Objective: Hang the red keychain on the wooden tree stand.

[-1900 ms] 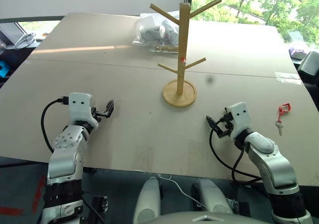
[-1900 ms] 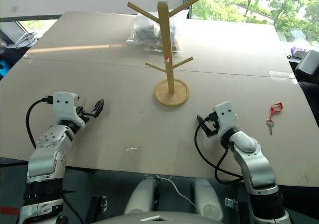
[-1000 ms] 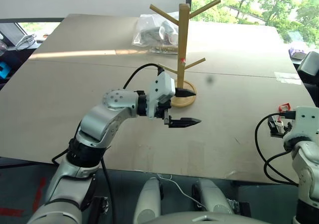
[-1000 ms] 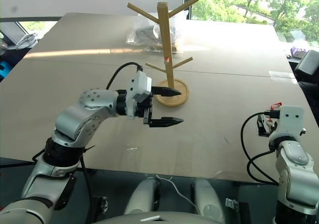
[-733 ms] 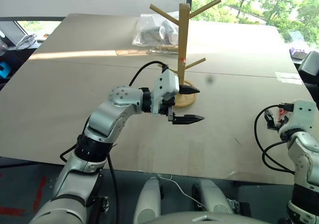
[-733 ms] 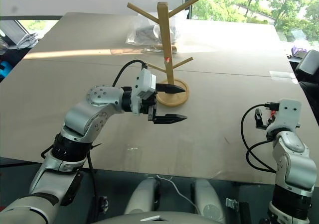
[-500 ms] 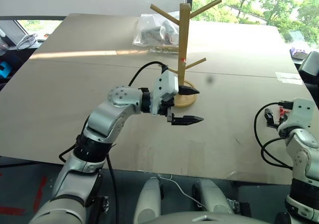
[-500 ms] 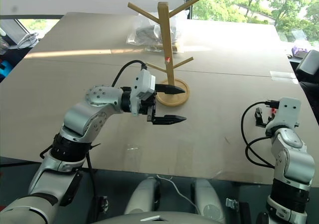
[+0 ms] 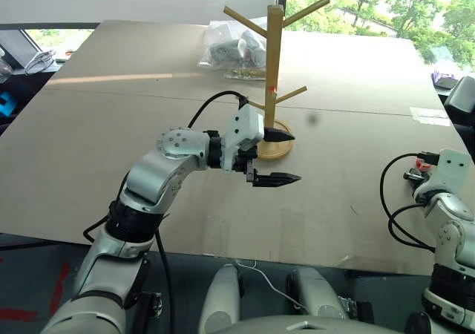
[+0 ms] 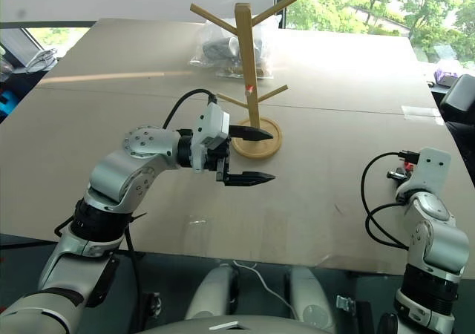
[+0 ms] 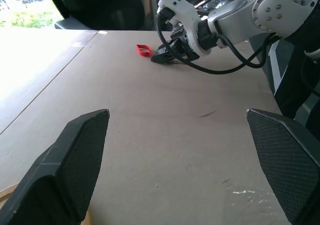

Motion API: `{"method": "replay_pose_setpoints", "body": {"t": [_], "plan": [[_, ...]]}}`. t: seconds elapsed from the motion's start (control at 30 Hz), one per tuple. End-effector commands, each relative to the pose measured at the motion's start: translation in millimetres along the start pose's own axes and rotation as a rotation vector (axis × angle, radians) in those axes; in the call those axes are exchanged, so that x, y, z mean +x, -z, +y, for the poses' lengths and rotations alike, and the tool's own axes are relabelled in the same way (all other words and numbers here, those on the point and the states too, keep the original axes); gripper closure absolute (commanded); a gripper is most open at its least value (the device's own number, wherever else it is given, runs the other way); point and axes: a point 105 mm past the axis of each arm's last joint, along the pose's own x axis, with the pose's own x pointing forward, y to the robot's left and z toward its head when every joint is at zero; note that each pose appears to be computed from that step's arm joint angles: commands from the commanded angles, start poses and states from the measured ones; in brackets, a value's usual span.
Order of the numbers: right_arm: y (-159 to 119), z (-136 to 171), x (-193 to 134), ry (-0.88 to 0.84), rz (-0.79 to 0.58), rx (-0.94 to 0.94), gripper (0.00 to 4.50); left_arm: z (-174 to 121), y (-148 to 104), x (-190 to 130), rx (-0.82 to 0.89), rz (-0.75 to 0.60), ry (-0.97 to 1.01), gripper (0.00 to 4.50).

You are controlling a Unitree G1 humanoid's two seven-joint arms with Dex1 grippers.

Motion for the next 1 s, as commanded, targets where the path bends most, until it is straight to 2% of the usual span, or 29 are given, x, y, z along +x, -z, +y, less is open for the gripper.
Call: {"method": "replay_pose_setpoints", "body": {"t": [0.03, 0.27, 0.4, 0.53, 0.7, 0.87, 1.0], "plan": [[-2, -15, -3, 0.041, -0.008, 0.010, 4.44, -1, -18, -3, 0.054, -0.036, 0.003, 0.00], [-1, -17, -3, 0.033, -0.003, 0.000, 4.44, 1, -19, -5, 0.057, -0.035, 0.005, 0.00], [-7, -8, -8, -0.035, -0.032, -0.073, 4.44, 3, -20, -9, 0.058, -0.041, -0.015, 0.00], [-28, 31, -31, -0.274, -0.167, -0.172, 4.44, 4, -23, -19, 0.015, -0.082, -0.068, 0.00], [-49, 84, -73, -0.587, -0.381, -0.331, 4.44, -7, -12, -40, -0.063, -0.078, -0.137, 0.00], [-52, 113, -100, -0.792, -0.544, -0.444, 4.44, -13, -13, -56, -0.147, -0.111, -0.234, 0.00], [-51, 128, -109, -0.908, -0.664, -0.544, 4.44, -16, -20, -68, -0.203, -0.152, -0.309, 0.00]]}}
